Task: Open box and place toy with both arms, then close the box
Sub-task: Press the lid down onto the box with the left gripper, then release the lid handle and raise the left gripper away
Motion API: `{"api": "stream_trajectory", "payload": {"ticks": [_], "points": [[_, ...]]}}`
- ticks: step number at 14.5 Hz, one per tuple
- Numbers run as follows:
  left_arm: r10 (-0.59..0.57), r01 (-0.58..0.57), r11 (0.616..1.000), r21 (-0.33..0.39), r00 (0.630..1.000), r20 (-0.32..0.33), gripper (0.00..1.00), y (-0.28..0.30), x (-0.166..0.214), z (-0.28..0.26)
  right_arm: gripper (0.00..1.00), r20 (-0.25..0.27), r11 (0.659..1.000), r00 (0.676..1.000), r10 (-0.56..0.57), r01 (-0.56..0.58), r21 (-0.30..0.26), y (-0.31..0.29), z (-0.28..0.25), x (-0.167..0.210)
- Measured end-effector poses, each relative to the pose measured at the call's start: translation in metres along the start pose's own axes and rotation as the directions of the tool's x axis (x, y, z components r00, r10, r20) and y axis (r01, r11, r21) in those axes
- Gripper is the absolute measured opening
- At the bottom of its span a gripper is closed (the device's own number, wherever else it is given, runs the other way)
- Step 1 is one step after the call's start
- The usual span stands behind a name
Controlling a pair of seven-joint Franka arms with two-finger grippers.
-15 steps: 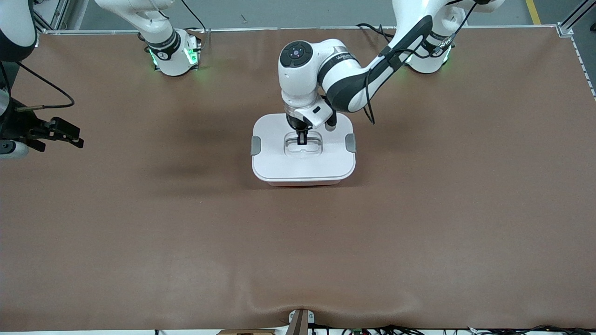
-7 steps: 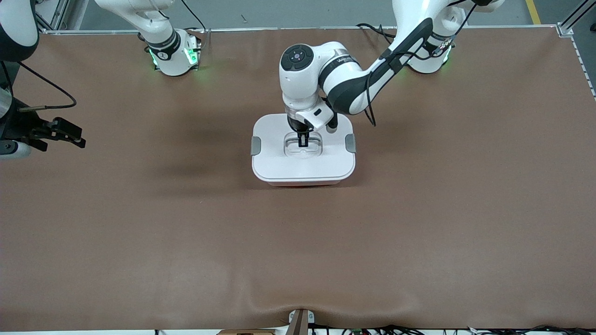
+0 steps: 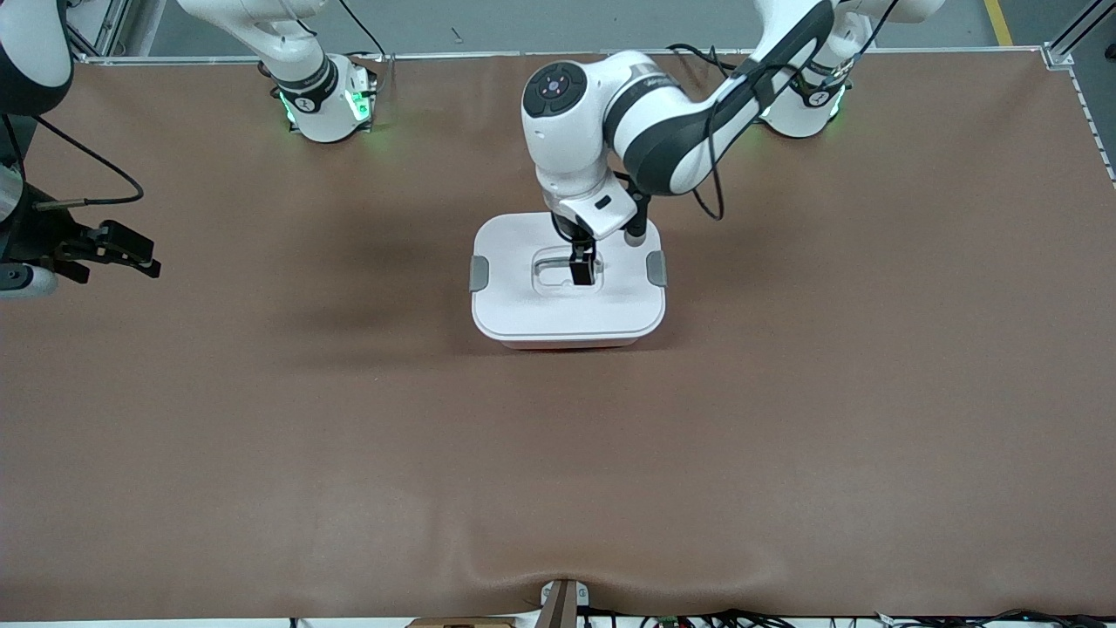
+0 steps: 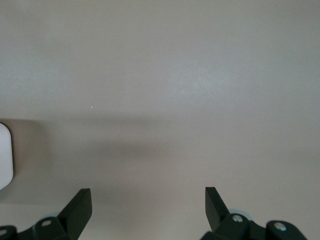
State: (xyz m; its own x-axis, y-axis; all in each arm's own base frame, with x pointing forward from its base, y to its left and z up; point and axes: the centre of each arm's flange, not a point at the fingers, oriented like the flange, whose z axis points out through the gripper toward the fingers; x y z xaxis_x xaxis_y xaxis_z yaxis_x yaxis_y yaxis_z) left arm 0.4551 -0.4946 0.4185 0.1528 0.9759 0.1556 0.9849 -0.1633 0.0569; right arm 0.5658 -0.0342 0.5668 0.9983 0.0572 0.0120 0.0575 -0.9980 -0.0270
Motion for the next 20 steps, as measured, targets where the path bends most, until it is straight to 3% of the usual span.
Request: {"api": "stream_trajectory", "payload": {"ticks": [5,9,14,20], "points": [[0.152,-0.152,0.988,0.019,0.988,0.020,1.00,0.035,0.081,-0.051,1.00,0.000,1.000,1.000,0.000,0.000,0.000,0.000,0.000,0.000],[0.319,-0.319,0.945,0.072,0.948,0.013,1.00,0.053,0.159,-0.069,1.00,0.000,1.000,1.000,0.000,0.000,0.000,0.000,0.000,0.000],[0.500,-0.499,0.856,0.136,0.866,0.028,1.00,0.065,0.221,-0.067,1.00,0.000,1.000,1.000,0.000,0.000,0.000,0.000,0.000,0.000],[0.700,-0.702,0.701,0.125,0.711,0.069,1.00,0.085,0.313,-0.066,1.00,0.000,1.000,1.000,0.000,0.000,0.000,-0.001,0.000,0.000]]}}
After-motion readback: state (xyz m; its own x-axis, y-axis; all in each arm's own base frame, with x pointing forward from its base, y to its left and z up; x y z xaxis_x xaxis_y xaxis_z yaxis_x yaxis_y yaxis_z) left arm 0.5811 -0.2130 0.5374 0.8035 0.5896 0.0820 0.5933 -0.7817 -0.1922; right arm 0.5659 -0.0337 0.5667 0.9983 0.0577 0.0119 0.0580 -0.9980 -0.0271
